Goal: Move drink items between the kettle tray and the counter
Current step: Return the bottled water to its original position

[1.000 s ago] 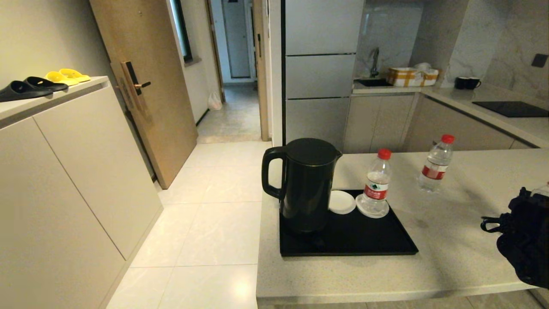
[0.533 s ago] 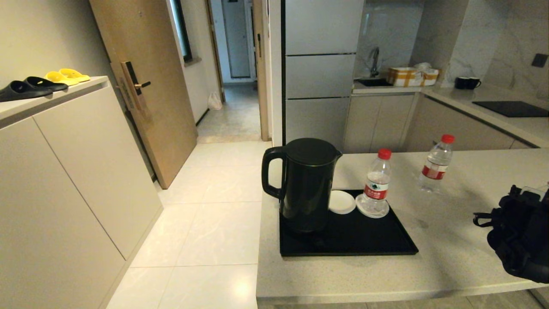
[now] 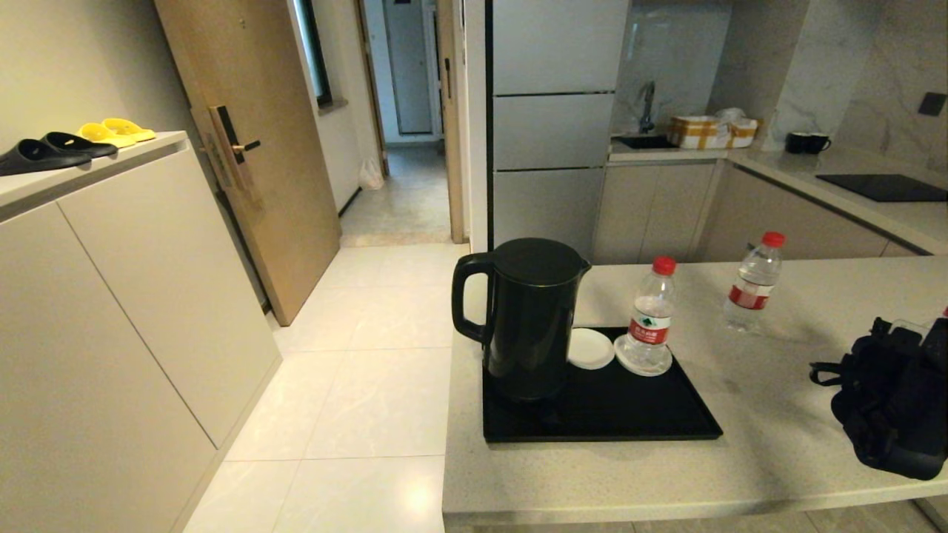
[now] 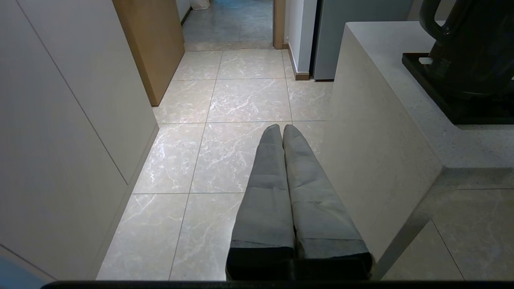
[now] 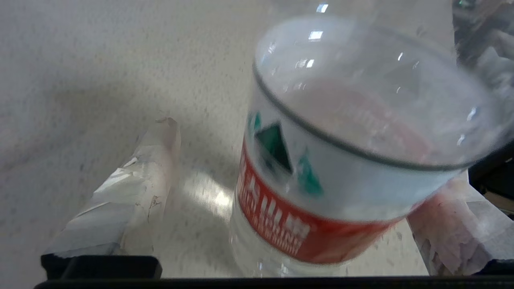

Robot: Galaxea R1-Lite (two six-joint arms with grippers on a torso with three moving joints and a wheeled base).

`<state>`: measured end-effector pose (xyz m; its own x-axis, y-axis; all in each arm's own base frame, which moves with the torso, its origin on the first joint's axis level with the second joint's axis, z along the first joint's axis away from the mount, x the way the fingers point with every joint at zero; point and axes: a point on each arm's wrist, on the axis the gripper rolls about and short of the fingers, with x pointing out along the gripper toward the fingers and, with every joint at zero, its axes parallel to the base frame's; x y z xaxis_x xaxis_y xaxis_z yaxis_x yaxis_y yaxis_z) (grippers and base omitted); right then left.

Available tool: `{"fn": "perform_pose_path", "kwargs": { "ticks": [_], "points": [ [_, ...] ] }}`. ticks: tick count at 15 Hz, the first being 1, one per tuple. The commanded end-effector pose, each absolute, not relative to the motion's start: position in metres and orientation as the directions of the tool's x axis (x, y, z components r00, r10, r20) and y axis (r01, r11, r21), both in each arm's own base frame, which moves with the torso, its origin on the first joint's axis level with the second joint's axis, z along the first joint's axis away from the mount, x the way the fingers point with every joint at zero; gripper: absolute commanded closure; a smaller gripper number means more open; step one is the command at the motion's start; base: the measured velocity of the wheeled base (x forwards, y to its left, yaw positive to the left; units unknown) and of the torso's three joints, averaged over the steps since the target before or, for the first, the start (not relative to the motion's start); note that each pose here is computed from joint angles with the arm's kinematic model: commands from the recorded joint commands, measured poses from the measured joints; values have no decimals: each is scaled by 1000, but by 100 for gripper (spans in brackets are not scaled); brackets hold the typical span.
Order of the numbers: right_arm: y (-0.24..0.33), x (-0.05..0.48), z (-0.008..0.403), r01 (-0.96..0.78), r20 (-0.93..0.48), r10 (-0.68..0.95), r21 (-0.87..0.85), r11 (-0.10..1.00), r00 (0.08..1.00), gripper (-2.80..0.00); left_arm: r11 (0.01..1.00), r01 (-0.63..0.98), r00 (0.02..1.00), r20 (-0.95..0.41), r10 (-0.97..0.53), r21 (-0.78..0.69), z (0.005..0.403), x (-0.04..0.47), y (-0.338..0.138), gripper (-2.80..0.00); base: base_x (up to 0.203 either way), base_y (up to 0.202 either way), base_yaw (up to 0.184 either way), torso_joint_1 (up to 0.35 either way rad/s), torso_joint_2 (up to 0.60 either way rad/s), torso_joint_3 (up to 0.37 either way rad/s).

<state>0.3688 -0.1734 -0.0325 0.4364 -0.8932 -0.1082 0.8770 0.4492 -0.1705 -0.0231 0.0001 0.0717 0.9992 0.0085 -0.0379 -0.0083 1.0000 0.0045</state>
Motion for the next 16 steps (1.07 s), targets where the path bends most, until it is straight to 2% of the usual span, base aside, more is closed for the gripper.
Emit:
{"fn": "perform_pose_path", "kwargs": {
  "ticks": [1,2,8,12,13,16],
  "points": [
    [-175,369,-31,882,-97,-897,-163,442,431,-280,1000,-9,999,-40,9,5,72,-23,0,0,0,0,0,0,0,0],
    [-175,369,-32,881,-99,-897,-168,442,431,0,1000,-9,999,-40,9,5,72,-23,0,0,0,0,0,0,0,0],
    [-173,367,-35,877,-112,-895,-181,445,431,0,1000,-9,999,-40,9,5,72,-23,0,0,0,0,0,0,0,0],
    [-161,358,-5,870,-93,-884,-155,468,458,0,1000,-9,999,-40,9,5,72,-23,0,0,0,0,0,0,0,0],
    [-140,354,13,848,-86,-858,-131,513,506,0,1000,-10,999,-40,10,5,72,-23,0,0,0,0,0,0,0,0],
    [-24,351,44,646,-83,-652,-91,758,753,0,1000,-9,999,-40,9,5,72,-23,0,0,0,0,0,0,0,0]
  ]
}}
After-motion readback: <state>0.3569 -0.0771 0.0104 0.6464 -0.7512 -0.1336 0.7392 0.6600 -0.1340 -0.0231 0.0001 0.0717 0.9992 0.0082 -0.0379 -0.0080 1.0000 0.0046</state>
